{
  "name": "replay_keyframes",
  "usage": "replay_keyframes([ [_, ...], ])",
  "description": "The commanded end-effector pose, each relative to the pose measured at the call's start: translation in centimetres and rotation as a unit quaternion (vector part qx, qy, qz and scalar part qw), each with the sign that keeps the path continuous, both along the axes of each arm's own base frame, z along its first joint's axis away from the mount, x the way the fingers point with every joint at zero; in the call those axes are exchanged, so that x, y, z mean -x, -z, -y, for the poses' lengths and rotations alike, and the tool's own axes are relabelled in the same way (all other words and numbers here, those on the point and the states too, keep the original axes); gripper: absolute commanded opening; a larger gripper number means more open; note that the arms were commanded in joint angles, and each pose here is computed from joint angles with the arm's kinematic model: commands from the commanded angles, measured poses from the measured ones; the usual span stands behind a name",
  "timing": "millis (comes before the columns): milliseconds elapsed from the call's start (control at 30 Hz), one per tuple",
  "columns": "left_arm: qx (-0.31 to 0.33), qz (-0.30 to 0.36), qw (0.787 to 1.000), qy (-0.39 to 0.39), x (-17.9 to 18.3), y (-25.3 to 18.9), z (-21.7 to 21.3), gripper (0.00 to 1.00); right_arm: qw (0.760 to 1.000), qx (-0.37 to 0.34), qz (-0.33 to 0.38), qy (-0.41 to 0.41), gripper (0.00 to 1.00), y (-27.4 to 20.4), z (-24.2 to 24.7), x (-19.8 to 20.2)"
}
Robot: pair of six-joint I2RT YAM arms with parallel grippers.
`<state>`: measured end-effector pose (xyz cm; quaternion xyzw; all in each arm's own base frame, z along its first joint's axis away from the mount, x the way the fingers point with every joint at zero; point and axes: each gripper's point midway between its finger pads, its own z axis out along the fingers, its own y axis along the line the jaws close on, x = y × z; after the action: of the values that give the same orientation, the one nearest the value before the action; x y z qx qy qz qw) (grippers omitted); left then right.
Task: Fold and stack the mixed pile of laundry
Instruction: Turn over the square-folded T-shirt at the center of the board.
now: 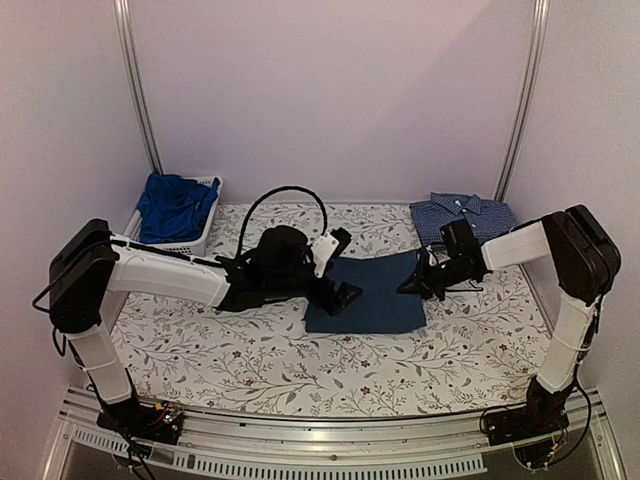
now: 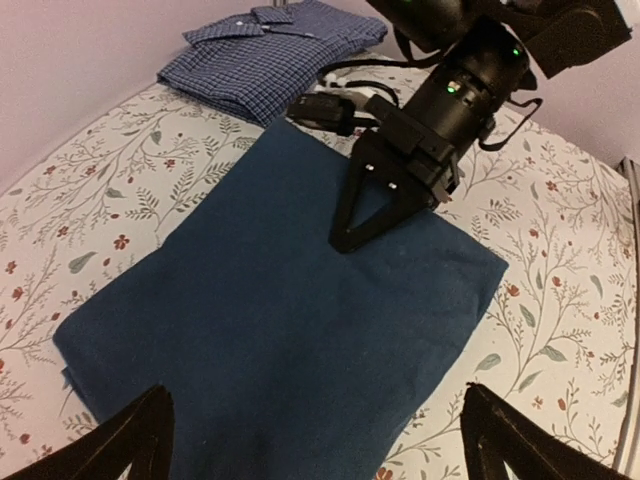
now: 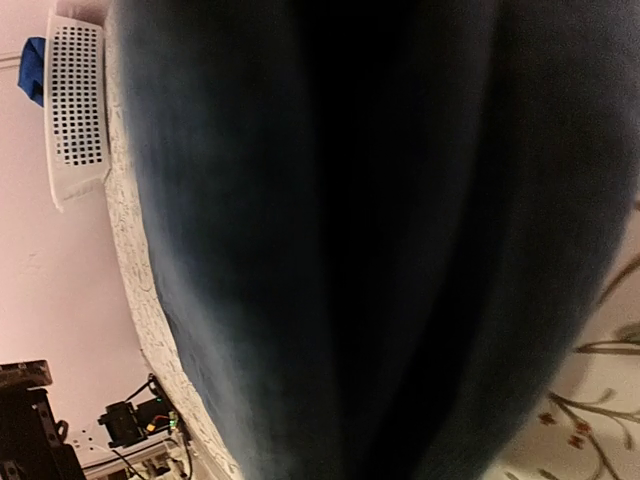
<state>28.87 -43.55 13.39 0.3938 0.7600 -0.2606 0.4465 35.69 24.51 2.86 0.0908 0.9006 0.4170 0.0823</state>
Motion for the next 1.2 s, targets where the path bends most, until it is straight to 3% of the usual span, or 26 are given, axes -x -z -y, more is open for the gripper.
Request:
replay_keyframes([
  [0, 0.05, -0.027, 0.997, -0.056, -1.6, -2.0, -3.0, 1.0, 0.991, 0.131, -0.011, -0.033, 0.0, 0.4, 5.1, 1.2],
  [233, 0.072, -0.034, 0.994, -0.078, -2.0, -2.7, -5.9, 1.0, 0.977, 0.215, 0.001, -0.005, 0.0, -2.9, 12.4, 1.4],
  [400, 0.07, -0.037, 0.994, -0.08, -1.9, -2.5, -6.3, 1.0, 0.949, 0.309, 0.041, 0.049, 0.0, -8.0, 19.2, 1.6],
  [500, 0.069, -0.037, 0.994, -0.08, -1.9, -2.5, -6.5, 1.0, 0.919, 0.38, 0.062, 0.09, 0.0, -12.0, 23.0, 2.0],
  [700, 0.073, -0.033, 0.993, -0.088, -1.9, -3.0, -7.8, 1.0, 0.814, 0.554, 0.062, 0.163, 0.0, -18.4, 31.0, 3.0],
  [967, 0.063, -0.031, 0.992, -0.106, -2.0, -2.4, -10.0, 1.0, 0.737, 0.656, 0.023, 0.162, 0.0, -20.5, 34.6, 1.7],
  [1100, 0.063, -0.033, 0.991, -0.113, -2.5, -2.2, -10.5, 1.0, 0.712, 0.686, 0.045, 0.143, 0.0, -21.4, 31.9, -0.2],
  [1167, 0.065, -0.035, 0.991, -0.11, -2.6, -2.3, -10.4, 1.0, 0.713, 0.688, 0.056, 0.124, 0.0, -20.9, 29.3, -0.9],
])
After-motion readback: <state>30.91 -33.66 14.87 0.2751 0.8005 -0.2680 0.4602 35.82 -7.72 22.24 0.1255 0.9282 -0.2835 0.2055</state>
